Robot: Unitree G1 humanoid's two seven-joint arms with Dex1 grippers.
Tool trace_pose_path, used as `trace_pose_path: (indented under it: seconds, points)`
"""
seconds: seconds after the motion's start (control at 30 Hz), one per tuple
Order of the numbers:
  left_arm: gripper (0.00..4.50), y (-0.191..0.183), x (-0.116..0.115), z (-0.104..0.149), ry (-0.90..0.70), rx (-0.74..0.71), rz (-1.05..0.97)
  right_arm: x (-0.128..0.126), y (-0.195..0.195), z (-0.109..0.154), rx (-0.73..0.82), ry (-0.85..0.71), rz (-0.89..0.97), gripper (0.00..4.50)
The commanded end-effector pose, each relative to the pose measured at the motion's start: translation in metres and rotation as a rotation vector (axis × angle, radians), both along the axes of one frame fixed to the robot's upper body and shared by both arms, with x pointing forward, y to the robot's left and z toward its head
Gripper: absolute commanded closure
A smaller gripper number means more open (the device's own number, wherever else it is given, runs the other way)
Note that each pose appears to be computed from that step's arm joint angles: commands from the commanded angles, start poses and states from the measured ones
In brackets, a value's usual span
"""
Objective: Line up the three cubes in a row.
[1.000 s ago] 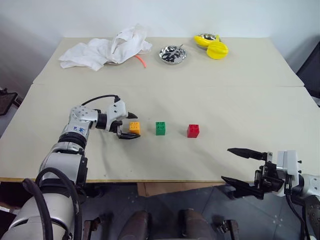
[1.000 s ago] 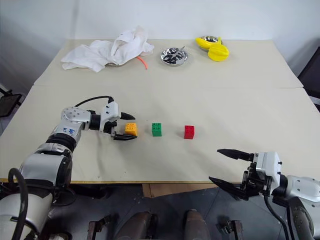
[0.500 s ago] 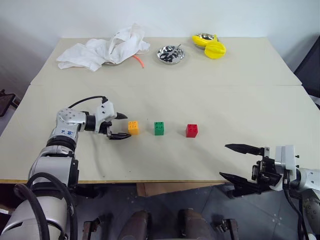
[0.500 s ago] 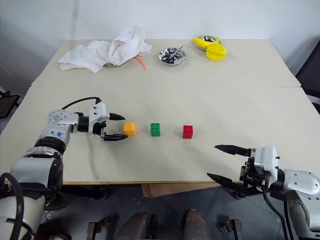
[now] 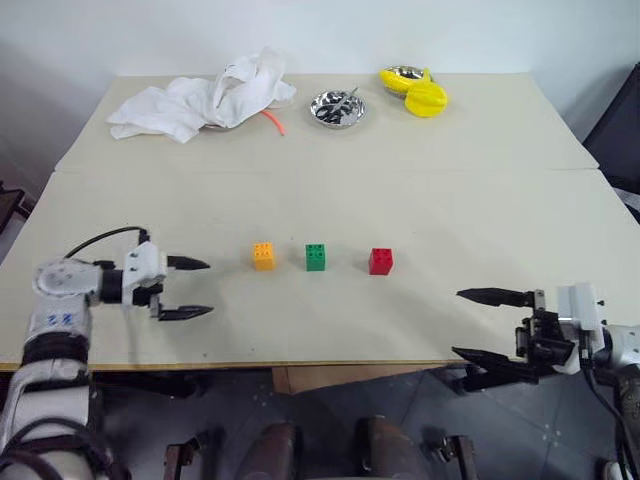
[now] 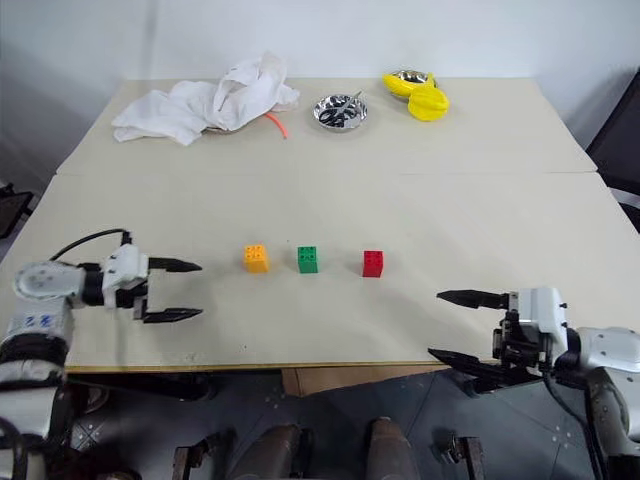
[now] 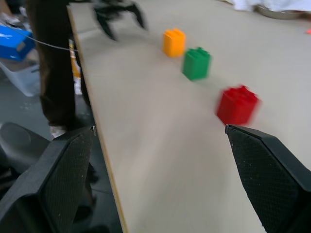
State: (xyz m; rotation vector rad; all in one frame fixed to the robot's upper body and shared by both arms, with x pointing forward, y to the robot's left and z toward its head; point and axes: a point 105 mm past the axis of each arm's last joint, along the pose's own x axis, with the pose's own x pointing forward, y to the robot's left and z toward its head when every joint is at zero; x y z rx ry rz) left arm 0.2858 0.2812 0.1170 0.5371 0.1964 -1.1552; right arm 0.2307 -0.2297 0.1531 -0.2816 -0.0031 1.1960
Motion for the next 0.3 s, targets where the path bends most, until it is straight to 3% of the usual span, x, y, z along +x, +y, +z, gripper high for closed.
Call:
trace_pose_path:
  seconds: [0.03,0.3]
  points:
    - [0.02,0.013,-0.023,0.024,-0.067,-0.019,0.076,0.002,-0.021,0.002,-0.037,-0.015,-0.027,0.00]
    - [0.02,0.018,-0.045,0.028,-0.087,-0.082,0.244,0.017,-0.036,-0.001,-0.050,-0.047,-0.061,0.00]
